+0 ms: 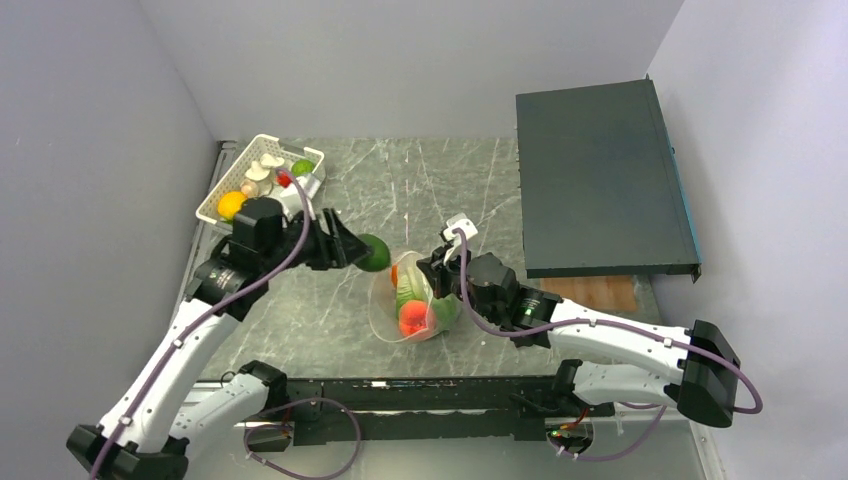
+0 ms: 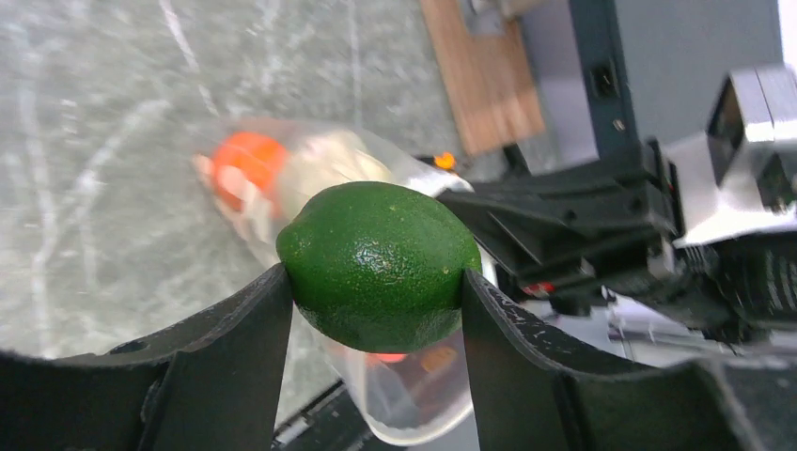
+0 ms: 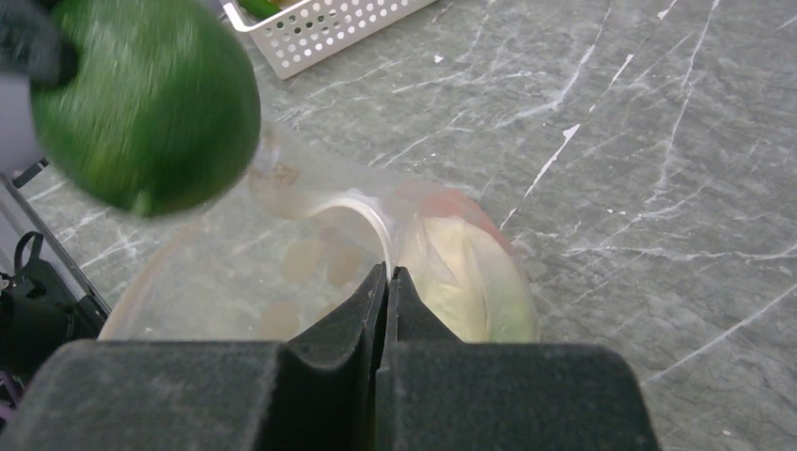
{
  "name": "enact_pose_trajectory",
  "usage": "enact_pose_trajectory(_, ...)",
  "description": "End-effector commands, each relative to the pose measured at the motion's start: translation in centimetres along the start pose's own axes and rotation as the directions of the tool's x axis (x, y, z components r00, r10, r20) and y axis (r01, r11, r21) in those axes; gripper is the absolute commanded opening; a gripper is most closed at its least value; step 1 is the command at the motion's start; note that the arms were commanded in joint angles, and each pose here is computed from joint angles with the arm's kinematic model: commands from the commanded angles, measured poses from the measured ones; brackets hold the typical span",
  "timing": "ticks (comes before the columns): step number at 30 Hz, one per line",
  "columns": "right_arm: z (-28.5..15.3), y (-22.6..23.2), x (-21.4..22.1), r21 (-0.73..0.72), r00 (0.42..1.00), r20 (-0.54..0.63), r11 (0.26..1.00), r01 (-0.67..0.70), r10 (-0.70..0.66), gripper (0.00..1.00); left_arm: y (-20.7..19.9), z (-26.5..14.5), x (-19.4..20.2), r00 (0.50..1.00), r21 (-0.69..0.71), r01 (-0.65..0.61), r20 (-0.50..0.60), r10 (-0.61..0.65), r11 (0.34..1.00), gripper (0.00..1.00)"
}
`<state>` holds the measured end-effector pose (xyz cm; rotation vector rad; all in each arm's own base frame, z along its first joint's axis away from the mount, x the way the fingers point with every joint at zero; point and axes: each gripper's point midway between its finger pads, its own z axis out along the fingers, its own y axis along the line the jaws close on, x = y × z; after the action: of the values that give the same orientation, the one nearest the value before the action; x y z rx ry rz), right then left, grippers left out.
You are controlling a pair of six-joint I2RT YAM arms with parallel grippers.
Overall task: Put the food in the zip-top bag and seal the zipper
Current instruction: Place the fake fruit in the zipper food storage bag.
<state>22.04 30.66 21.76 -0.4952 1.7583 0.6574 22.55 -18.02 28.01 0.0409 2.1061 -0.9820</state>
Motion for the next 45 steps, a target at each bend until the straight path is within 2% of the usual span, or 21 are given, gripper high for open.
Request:
enact_pose_trajectory(1,-0.5,0.9,-3.2,-0.035,0.996,0.083,0.999,-0.036,0.039,0.00,-5.4,0.0,0.8,1.000,0.156,0.000,-0.025,0.003,0.988,0.00)
enact_pose_trajectory(4,-0.5,0.8,-3.1,-0.033,0.996,0.087,0.999,-0.034,0.037,0.00,-6.7,-0.2,1.5,1.000,0.130,-0.004,-0.018,0.006,0.992,0.00)
enact_pose_trajectory(9,-0.5,0.8,-3.1,-0.032,0.996,0.085,0.999,-0.036,0.038,0.00,-5.5,-2.0,0.2,0.998,-0.018,0.009,0.066,-0.007,1.000,0.00)
enact_pose_trajectory(12,-0.6,1.0,-3.2,-0.038,0.995,0.086,0.998,-0.040,0.043,0.00,-6.3,-2.2,-0.2,0.996,0.030,0.023,0.089,-0.026,0.999,0.00)
enact_pose_trajectory(17,-0.4,0.3,-3.3,0.004,0.993,0.096,0.997,-0.072,0.071,0.00,-7.7,0.5,2.8,0.990,0.085,0.140,0.000,-0.140,0.986,0.00)
enact_pose_trajectory(20,-0.5,0.1,-3.5,0.014,0.988,0.118,0.995,-0.098,0.095,0.00,-6.4,1.6,4.1,0.978,-0.012,0.206,0.038,-0.205,0.978,0.00)
enact_pose_trajectory(25,-1.0,-0.2,-3.9,0.011,0.981,0.152,0.993,-0.121,0.118,0.00,-4.4,0.7,4.9,0.947,-0.162,0.301,0.163,-0.276,0.940,0.00)
enact_pose_trajectory(31,-0.8,0.3,-3.8,-0.016,0.983,0.148,0.994,-0.112,0.113,0.00,-3.3,2.3,7.3,0.932,-0.251,0.361,0.141,-0.335,0.898,0.00)
enact_pose_trajectory(36,-0.9,0.5,-3.7,-0.027,0.983,0.142,0.994,-0.109,0.112,0.00,-3.0,3.2,7.4,0.927,-0.257,0.369,0.169,-0.334,0.893,0.00)
enact_pose_trajectory(38,-0.9,0.4,-3.7,-0.024,0.983,0.144,0.994,-0.108,0.111,0.00,-3.5,3.4,7.0,0.925,-0.213,0.368,0.186,-0.332,0.905,0.04)
enact_pose_trajectory(42,-1.0,0.6,-3.8,-0.032,0.983,0.145,0.994,-0.105,0.109,0.00,-3.9,3.8,6.8,0.920,-0.162,0.371,0.201,-0.337,0.915,0.31)
enact_pose_trajectory(45,-1.0,0.4,-3.8,-0.022,0.985,0.140,0.994,-0.104,0.106,0.00,-4.1,4.0,7.0,0.928,-0.159,0.354,0.186,-0.324,0.922,0.40)
